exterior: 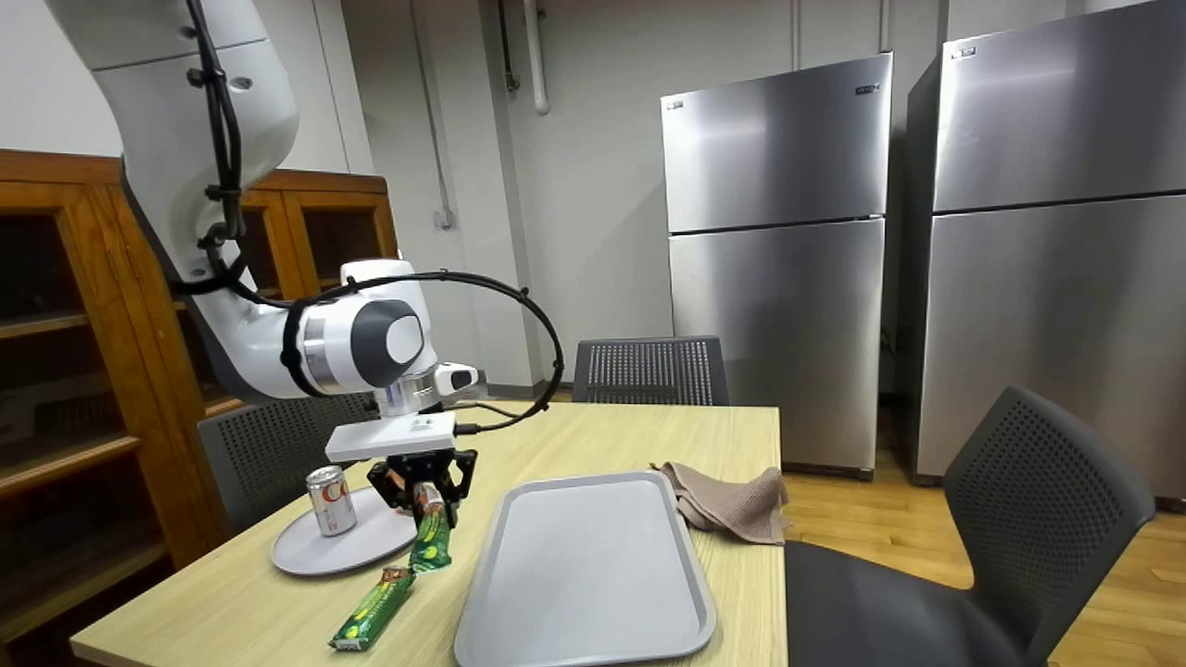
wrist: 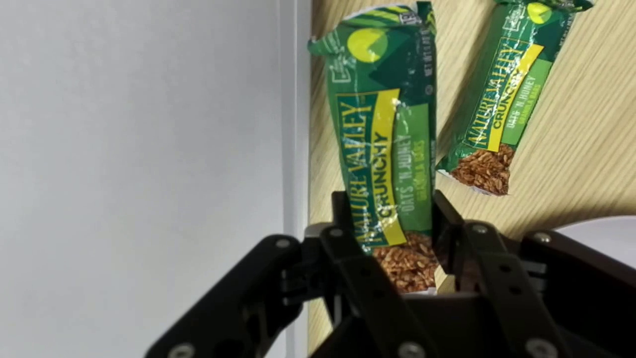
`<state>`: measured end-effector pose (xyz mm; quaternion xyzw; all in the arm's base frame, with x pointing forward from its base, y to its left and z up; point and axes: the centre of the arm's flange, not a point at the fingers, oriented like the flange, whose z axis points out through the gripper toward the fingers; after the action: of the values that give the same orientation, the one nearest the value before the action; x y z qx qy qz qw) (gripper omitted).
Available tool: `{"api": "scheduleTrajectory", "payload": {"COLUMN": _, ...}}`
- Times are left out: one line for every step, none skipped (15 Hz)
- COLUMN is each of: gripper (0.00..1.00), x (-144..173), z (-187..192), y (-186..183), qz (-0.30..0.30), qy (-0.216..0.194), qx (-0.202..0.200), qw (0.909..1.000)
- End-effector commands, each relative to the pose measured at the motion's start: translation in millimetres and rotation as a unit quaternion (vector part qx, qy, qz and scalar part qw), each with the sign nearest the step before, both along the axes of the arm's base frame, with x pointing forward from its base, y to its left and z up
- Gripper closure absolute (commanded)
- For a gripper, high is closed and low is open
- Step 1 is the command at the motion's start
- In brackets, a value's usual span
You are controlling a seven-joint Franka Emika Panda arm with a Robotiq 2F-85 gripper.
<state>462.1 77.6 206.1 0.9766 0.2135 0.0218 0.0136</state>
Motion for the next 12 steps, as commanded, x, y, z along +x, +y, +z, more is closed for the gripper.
{"api": "scheduleTrajectory", "payload": {"gripper": 0.84, "x": -6, "z": -11, "y": 16, "qz": -0.01, "qy": 0.007, "qx": -0.018, "qw": 0.9998}}
{"api": "scheduleTrajectory", "payload": {"gripper": 0.84, "x": -8, "z": -15, "y": 18, "qz": -0.012, "qy": 0.009, "qx": -0.02, "qw": 0.9997}}
{"api": "scheduleTrajectory", "payload": {"gripper": 0.84, "x": -9, "z": -19, "y": 20, "qz": -0.013, "qy": 0.013, "qx": -0.023, "qw": 0.9996}}
{"api": "scheduleTrajectory", "payload": {"gripper": 0.84, "x": -10, "z": -24, "y": 22, "qz": -0.017, "qy": 0.016, "qx": -0.026, "qw": 0.9994}}
{"api": "scheduleTrajectory", "payload": {"gripper": 0.84, "x": -10, "z": -29, "y": 23, "qz": -0.019, "qy": 0.019, "qx": -0.028, "qw": 0.9992}}
{"api": "scheduleTrajectory", "payload": {"gripper": 0.84, "x": -11, "z": -33, "y": 24, "qz": -0.023, "qy": 0.023, "qx": -0.031, "qw": 0.999}}
{"api": "scheduleTrajectory", "payload": {"gripper": 0.84, "x": -11, "z": -39, "y": 24, "qz": -0.027, "qy": 0.026, "qx": -0.035, "qw": 0.9987}}
{"api": "scheduleTrajectory", "payload": {"gripper": 0.84, "x": -12, "z": -43, "y": 25, "qz": -0.031, "qy": 0.029, "qx": -0.038, "qw": 0.9984}}
{"api": "scheduleTrajectory", "payload": {"gripper": 0.84, "x": -12, "z": -49, "y": 25, "qz": -0.035, "qy": 0.032, "qx": -0.042, "qw": 0.998}}
{"api": "scheduleTrajectory", "payload": {"gripper": 0.84, "x": -13, "z": -53, "y": 25, "qz": -0.036, "qy": 0.036, "qx": -0.046, "qw": 0.9976}}
{"api": "scheduleTrajectory", "payload": {"gripper": 0.84, "x": -13, "z": -57, "y": 25, "qz": -0.039, "qy": 0.039, "qx": -0.049, "qw": 0.9973}}
{"api": "scheduleTrajectory", "payload": {"gripper": 0.84, "x": -14, "z": -61, "y": 25, "qz": -0.041, "qy": 0.041, "qx": -0.052, "qw": 0.997}}
